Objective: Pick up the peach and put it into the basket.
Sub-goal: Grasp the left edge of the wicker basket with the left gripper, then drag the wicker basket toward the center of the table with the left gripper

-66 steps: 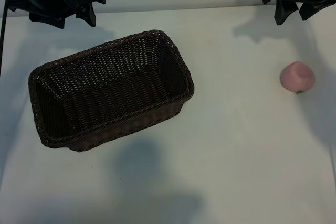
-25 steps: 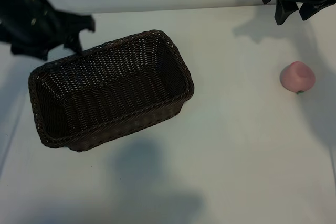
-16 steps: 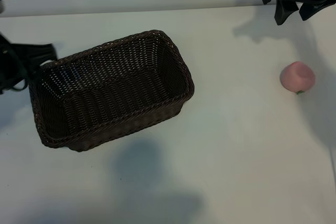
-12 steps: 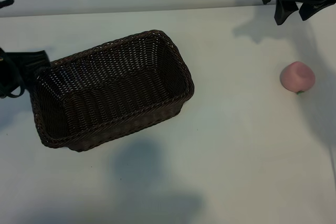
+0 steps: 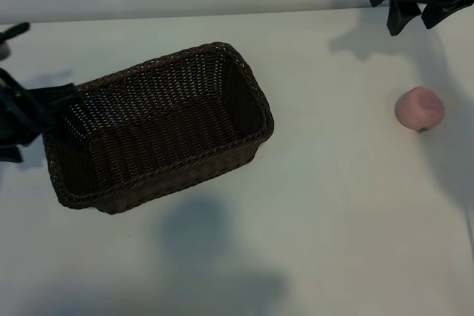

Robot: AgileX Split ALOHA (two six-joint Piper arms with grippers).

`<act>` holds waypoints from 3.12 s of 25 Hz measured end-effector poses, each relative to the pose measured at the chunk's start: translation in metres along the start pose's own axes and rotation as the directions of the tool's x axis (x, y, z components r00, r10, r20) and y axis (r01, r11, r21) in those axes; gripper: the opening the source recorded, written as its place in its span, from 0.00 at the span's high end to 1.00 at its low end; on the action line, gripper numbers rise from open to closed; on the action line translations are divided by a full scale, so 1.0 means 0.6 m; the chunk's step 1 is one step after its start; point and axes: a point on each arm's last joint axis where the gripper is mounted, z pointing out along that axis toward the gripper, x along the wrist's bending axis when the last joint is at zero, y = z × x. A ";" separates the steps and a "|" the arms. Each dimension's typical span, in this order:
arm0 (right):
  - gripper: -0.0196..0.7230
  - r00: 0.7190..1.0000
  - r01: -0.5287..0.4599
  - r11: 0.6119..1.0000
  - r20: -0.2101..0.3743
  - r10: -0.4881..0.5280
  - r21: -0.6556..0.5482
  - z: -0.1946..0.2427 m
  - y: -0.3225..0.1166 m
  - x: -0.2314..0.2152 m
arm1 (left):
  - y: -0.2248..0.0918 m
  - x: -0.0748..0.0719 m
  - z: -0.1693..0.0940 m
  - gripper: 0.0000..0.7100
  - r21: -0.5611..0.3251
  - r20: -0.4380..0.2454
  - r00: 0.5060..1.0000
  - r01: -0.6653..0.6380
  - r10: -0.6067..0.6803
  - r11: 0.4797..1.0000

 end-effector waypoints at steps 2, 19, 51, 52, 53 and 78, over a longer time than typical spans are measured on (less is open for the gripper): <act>0.29 1.000 0.000 1.000 0.000 0.000 0.000 0.000 0.000 0.000 | 0.004 -0.008 0.019 0.16 0.014 0.022 1.000 0.003 -0.003 1.000; 0.29 1.000 0.000 1.000 0.000 0.000 0.000 0.000 0.000 0.000 | 0.005 -0.018 0.109 0.34 0.137 -0.021 1.000 -0.017 0.020 0.990; 0.29 1.000 -0.010 1.000 0.000 0.010 0.000 0.000 0.000 0.000 | 0.007 -0.057 0.049 0.77 0.042 0.285 0.939 -0.212 0.192 0.976; 0.29 1.000 -0.010 1.000 0.000 0.010 0.000 0.000 0.000 0.000 | 0.012 -0.061 0.042 0.77 0.034 0.296 0.932 -0.229 0.209 0.973; 0.29 1.000 -0.010 1.000 0.000 0.010 0.000 0.000 0.000 0.000 | 0.017 -0.065 0.035 0.77 0.026 0.305 0.926 -0.241 0.222 0.970; 0.29 1.000 -0.013 1.000 0.000 0.013 0.000 0.000 0.000 0.000 | 0.114 -0.233 0.095 0.77 0.076 0.363 0.856 -0.421 0.368 0.904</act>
